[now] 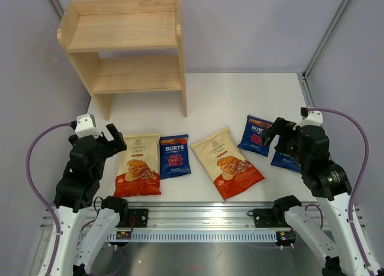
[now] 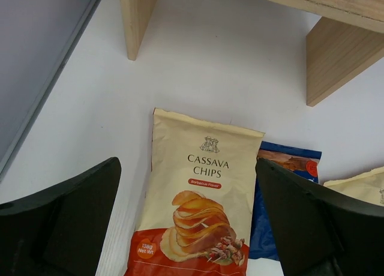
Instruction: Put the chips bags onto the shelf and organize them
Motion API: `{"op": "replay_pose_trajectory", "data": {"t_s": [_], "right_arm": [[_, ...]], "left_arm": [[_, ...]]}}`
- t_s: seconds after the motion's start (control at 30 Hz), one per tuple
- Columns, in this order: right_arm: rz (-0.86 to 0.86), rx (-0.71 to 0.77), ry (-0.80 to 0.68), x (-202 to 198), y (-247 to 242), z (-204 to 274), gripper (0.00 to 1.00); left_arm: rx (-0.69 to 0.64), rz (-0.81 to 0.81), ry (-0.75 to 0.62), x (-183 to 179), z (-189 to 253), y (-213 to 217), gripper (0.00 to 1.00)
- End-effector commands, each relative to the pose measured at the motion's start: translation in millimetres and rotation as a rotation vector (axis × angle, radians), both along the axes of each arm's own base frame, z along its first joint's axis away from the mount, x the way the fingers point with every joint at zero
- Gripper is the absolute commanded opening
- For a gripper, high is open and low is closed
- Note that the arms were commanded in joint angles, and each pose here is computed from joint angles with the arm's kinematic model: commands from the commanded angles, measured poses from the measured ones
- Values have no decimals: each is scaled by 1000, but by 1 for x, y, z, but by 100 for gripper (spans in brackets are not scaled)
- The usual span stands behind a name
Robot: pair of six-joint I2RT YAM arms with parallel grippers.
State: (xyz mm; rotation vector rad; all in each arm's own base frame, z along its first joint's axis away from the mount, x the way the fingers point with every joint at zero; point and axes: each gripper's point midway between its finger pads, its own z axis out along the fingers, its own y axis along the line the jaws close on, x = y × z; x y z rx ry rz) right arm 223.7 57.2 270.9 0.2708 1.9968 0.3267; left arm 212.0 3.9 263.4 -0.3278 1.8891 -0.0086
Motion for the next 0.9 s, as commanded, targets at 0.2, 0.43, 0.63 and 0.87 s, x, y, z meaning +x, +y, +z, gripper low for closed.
{"op": "replay_pose_trajectory", "data": {"t_s": [0.2, 0.43, 0.63, 0.87], "right_arm": [[288, 309, -53, 2, 74, 4, 99], [601, 725, 161, 17, 177, -36, 95], [553, 574, 239, 33, 227, -76, 90], [481, 426, 301, 59, 254, -109, 81]], "left_arm": [[-25, -34, -55, 6, 10, -7, 99], [-25, -41, -59, 6, 11, -8, 99], [-24, -50, -49, 8, 8, -10, 99], [-26, -64, -43, 9, 6, -13, 99]]}}
